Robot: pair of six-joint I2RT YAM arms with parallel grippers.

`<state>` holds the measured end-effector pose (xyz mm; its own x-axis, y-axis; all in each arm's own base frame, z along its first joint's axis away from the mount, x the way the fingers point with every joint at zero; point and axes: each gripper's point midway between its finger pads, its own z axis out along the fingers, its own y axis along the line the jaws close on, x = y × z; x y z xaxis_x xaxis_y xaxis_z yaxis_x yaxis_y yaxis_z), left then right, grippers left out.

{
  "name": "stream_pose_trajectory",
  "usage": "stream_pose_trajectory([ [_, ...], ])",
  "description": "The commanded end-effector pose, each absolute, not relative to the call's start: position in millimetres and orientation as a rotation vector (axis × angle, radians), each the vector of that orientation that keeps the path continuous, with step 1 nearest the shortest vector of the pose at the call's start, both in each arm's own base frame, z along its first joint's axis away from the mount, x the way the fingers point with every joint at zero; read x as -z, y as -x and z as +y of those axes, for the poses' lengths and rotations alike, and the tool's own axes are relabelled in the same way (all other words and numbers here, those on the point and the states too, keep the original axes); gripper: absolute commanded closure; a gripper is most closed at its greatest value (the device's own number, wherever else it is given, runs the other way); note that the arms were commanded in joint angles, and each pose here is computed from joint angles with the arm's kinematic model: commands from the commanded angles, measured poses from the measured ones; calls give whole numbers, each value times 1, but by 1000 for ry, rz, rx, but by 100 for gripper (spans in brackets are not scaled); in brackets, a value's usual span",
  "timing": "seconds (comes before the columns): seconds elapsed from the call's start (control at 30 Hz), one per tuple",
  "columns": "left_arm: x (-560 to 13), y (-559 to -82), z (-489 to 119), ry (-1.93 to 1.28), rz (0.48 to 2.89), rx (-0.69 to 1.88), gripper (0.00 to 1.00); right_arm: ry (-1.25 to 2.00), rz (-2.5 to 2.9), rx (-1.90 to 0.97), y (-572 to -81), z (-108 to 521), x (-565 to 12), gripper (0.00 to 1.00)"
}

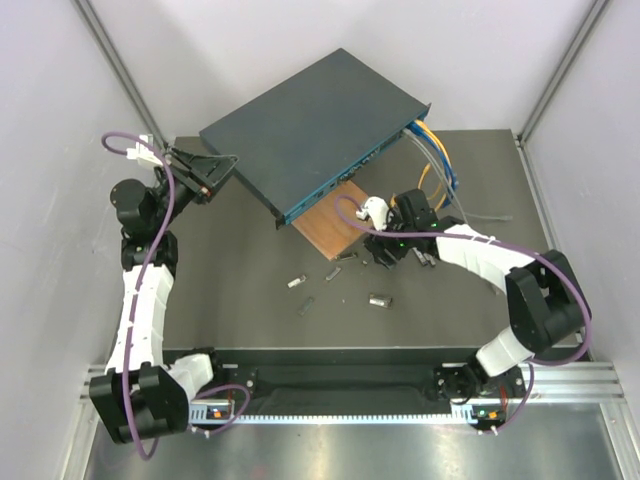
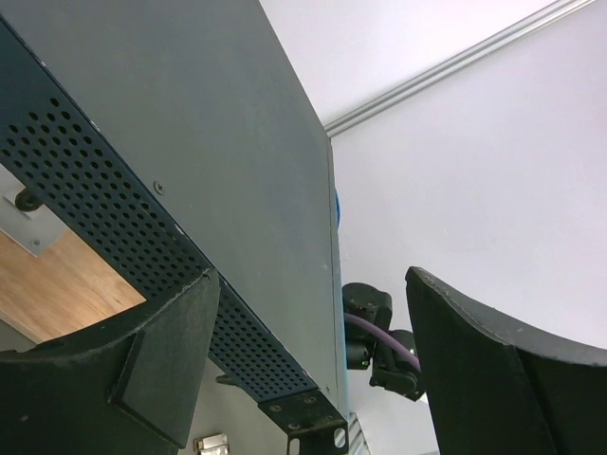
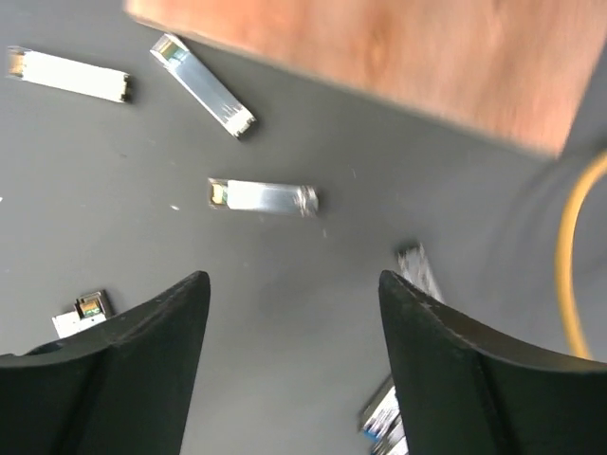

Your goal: Insert the plug into the switch port

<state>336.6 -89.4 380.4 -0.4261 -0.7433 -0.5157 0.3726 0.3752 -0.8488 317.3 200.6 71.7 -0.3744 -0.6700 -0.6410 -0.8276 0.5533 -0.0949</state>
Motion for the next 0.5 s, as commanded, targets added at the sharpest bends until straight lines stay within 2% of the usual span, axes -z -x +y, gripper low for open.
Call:
stream_pose_trajectory([
  [0.0, -383, -340, -87, 315, 1525, 1285, 16, 1377, 1871, -381, -333, 228, -95, 28],
  [0.2, -382, -344, -87, 320, 1524, 1298, 16, 1730, 1639, -367, -334, 237, -78, 24],
  [0.47, -380, -341, -88, 317, 1530, 1302, 16, 1936, 1551, -396, -341, 242, -49, 24],
])
